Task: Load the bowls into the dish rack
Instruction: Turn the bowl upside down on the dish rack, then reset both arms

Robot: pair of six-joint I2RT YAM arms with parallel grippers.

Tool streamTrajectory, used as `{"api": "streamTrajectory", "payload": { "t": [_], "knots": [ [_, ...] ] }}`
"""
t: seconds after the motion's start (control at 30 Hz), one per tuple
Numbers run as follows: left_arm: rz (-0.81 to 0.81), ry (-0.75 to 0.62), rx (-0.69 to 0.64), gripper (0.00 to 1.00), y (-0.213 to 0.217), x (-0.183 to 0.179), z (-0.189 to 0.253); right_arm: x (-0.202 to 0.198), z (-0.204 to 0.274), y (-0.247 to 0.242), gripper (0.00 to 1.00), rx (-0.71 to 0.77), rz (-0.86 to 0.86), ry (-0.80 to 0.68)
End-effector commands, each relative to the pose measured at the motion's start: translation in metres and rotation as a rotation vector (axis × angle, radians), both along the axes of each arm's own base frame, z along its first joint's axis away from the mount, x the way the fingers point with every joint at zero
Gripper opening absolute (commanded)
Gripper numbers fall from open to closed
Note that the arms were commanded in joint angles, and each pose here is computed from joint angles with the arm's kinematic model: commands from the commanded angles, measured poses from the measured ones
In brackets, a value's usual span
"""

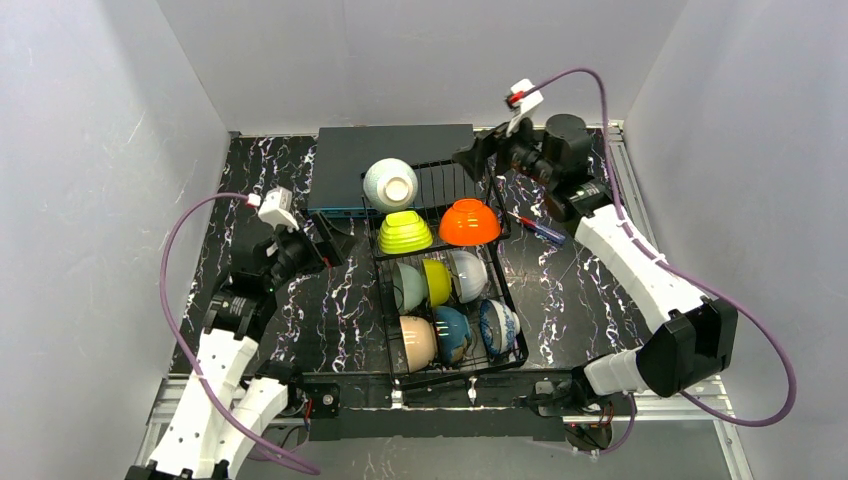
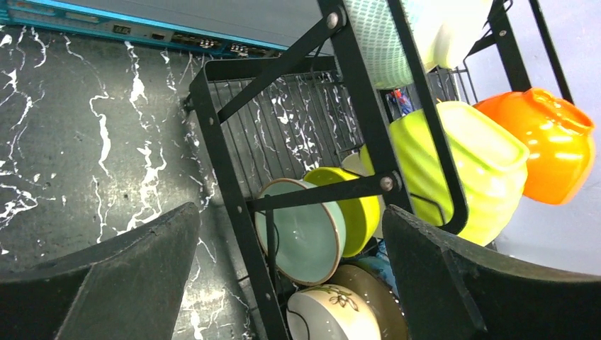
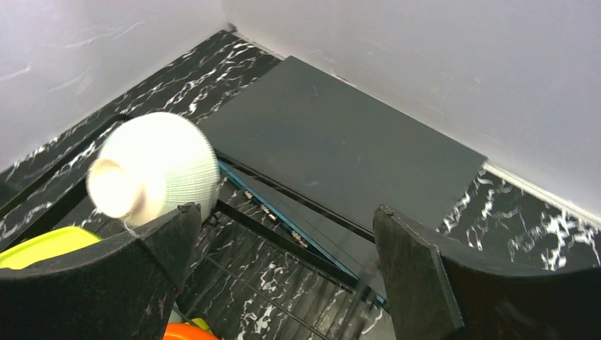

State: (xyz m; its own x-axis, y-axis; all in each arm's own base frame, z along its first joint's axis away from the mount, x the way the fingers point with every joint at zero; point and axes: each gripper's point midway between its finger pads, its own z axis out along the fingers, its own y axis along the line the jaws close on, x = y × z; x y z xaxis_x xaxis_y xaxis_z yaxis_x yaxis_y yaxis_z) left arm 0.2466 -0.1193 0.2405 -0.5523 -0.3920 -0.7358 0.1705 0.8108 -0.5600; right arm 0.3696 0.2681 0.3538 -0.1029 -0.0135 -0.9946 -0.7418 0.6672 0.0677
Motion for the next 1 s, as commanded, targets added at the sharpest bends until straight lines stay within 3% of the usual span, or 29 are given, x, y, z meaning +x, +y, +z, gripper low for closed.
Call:
{"api": "streamTrajectory", "payload": {
  "t": [0.0, 0.23, 0.5, 0.77, 0.97],
  "knots": [
    [0.049, -0.043, 0.008, 0.98, 0.009, 0.000, -0.006, 0.009, 0.030, -0.035, 0.99, 0.166, -0.057, 0.020],
    [0.053, -0.048, 0.025, 0.98, 0.011, 0.002, -0.021, 0.043, 0.009, -0.110, 0.99, 0.231, -0.305, 0.109],
    [0.133, -0.069, 0.132, 0.98, 0.039, 0.014, -0.046, 0.059, -0.065, -0.222, 0.99, 0.197, -0.762, 0.217],
    [0.320, -0.177, 0.316, 0.98, 0.088, 0.027, -0.056, -0.002, -0.185, -0.308, 0.99, 0.092, -1.195, 0.252],
    [0.392, -0.283, 0.467, 0.98, 0.113, 0.035, -0.079, -0.053, -0.239, -0.323, 0.99, 0.088, -1.250, 0.129]
  ]
}}
